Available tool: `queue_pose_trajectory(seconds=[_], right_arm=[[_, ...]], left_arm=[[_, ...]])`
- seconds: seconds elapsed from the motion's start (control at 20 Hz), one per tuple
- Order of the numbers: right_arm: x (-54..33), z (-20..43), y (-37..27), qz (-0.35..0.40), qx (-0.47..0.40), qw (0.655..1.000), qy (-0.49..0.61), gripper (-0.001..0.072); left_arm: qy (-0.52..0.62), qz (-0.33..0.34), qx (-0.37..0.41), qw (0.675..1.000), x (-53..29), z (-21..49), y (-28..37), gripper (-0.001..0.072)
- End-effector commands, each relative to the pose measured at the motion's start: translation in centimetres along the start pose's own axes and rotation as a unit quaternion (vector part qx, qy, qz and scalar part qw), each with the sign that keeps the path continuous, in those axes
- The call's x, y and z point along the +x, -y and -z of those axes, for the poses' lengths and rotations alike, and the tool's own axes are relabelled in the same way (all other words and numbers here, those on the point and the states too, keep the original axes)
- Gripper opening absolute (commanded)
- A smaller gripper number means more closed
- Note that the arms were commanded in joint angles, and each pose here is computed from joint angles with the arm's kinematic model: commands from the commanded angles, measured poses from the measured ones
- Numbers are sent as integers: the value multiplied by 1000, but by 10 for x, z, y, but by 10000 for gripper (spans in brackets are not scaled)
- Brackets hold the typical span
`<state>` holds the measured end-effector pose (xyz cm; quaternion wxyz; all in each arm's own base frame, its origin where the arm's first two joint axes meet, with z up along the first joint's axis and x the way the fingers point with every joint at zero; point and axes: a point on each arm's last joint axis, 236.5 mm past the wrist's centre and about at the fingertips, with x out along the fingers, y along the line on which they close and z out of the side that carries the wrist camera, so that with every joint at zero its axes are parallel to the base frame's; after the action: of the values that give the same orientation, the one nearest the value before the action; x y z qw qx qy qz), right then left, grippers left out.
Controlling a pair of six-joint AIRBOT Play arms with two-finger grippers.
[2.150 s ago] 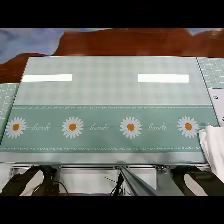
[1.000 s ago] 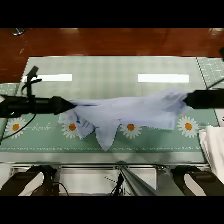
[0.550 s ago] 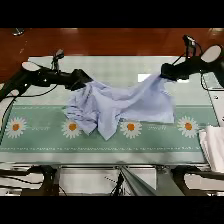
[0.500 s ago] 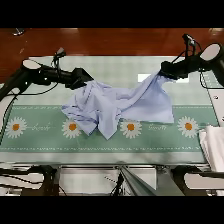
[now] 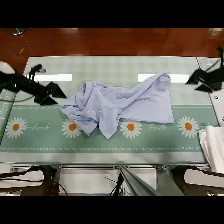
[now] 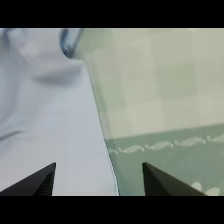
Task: Fold the shirts.
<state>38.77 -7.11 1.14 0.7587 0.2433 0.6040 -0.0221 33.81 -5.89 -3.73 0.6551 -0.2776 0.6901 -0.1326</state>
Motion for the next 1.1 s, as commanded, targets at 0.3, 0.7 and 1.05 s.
queue_pose_trajectory(seconds=[0.3,0.7,1.05], right_arm=[[46,105,-14,-130,68,989,-24,619],[49,107,-9,-120,71,990,-27,619],[74,132,19,-73,95,988,-98,619]], left_arm=[[101,150,-105,978,63,29,6,704],[82,132,-98,983,93,29,12,288],[78,157,-56,983,76,23,27,22]])
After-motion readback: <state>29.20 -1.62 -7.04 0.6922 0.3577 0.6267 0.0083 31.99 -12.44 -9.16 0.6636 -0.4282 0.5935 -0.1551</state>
